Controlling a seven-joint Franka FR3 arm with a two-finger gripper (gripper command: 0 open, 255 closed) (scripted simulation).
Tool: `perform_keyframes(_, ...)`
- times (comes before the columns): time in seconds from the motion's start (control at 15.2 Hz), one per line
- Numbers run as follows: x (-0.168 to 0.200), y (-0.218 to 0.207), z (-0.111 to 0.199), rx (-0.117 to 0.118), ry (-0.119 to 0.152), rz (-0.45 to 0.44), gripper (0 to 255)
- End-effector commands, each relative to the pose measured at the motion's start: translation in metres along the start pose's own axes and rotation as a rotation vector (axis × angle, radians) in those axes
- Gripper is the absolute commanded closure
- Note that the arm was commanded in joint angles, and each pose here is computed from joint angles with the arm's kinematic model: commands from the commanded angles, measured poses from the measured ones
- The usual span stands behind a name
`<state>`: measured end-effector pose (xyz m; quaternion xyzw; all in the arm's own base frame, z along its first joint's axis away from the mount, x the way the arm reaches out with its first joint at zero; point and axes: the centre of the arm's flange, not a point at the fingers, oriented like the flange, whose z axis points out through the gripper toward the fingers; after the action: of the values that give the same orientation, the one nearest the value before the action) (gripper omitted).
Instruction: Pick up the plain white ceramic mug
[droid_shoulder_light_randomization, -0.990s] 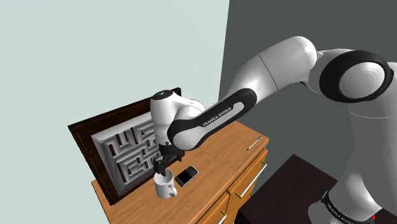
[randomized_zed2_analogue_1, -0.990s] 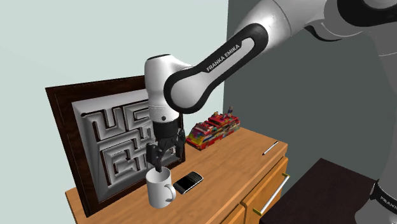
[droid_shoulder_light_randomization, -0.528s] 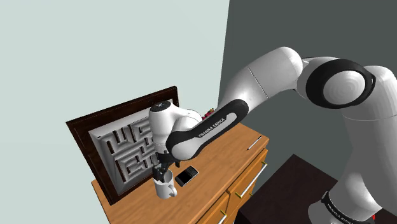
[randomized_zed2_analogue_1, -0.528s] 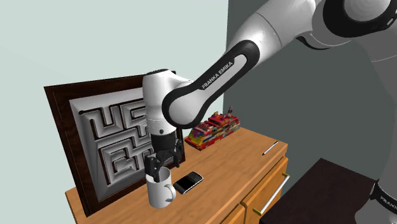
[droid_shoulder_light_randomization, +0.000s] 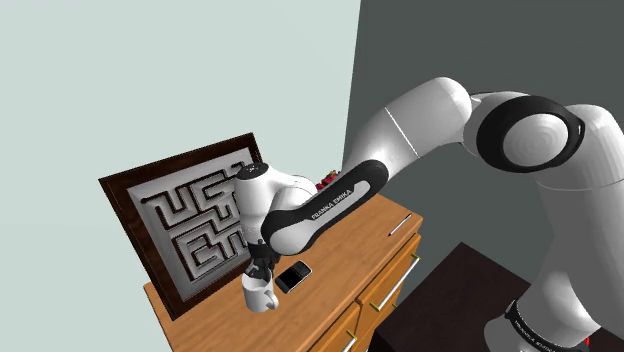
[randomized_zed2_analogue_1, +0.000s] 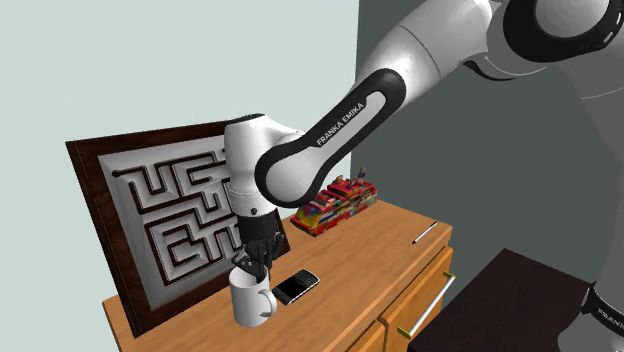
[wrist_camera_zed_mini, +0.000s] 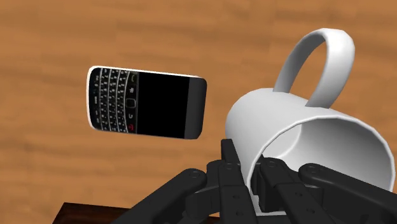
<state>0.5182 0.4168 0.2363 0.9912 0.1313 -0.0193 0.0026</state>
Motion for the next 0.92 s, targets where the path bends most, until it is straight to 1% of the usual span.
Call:
perform_keyframes(0.0, 0.000, 0.000, 0.000, 0.000, 0.000, 0.000, 255)
perform_keyframes(0.2, 0.000, 0.001, 0.000, 0.000, 0.000, 0.000, 255)
perform_keyframes(0.86, -0.002, 0.001, -0.053, 0.000, 0.000, 0.000, 255)
